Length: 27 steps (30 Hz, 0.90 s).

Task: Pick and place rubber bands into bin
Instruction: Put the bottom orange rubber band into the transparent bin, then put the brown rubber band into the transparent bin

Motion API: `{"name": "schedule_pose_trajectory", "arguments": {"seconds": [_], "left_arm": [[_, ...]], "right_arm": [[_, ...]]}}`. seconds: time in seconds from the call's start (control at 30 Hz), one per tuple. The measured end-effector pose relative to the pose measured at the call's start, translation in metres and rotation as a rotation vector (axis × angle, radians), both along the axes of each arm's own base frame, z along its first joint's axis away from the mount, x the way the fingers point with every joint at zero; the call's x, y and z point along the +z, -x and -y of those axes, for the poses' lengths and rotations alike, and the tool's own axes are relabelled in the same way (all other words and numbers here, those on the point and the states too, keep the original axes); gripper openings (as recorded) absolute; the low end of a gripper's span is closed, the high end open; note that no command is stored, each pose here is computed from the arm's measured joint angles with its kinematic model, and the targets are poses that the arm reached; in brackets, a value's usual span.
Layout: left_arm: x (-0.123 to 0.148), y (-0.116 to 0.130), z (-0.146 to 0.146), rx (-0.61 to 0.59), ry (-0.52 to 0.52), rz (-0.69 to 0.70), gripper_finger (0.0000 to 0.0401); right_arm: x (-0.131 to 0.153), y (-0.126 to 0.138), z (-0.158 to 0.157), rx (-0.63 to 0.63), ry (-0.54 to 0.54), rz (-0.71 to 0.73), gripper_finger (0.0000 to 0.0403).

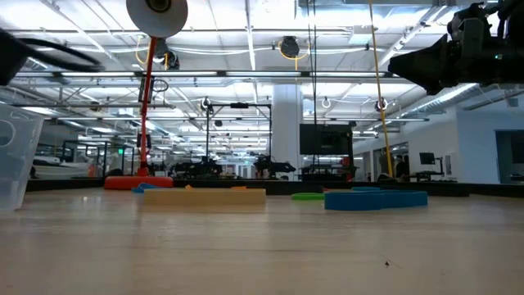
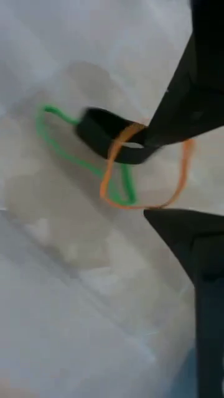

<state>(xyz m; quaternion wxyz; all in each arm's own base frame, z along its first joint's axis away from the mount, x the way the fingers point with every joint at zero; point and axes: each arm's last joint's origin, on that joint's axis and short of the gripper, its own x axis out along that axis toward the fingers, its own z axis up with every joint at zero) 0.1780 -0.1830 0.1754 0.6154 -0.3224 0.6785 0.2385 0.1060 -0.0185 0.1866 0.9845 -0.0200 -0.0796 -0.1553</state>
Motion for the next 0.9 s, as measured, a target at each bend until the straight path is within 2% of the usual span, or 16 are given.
{"name": "schedule_pose_trajectory", "arguments": {"seconds": [0.2,0.4,0.53,0.73,0.9], "left_arm": [[0.000,0.001,0.001,0.015,0.021,-0.024,0.0222],[0.004,-0.001,0.003,-0.029,0.043,-0.026,0.0229],[0.026,-0.005,0.004,-0.099,0.052,0.106,0.0230],[0.070,-0.004,-0.004,-0.126,0.048,0.328,0.0230],[0.097,-0.011,-0.014,-0.168,-0.001,0.595,0.0230]], "right_arm": [[0.000,0.000,0.000,-0.001,0.003,0.000,0.0130],[0.000,0.000,0.000,0.000,0.003,-0.001,0.0130],[0.000,0.000,0.000,0.000,0.003,-0.001,0.0130],[0.000,0.000,0.000,0.000,0.000,0.004,0.0130],[0.000,0.000,0.000,0.000,0.001,0.005,0.0130]]}}
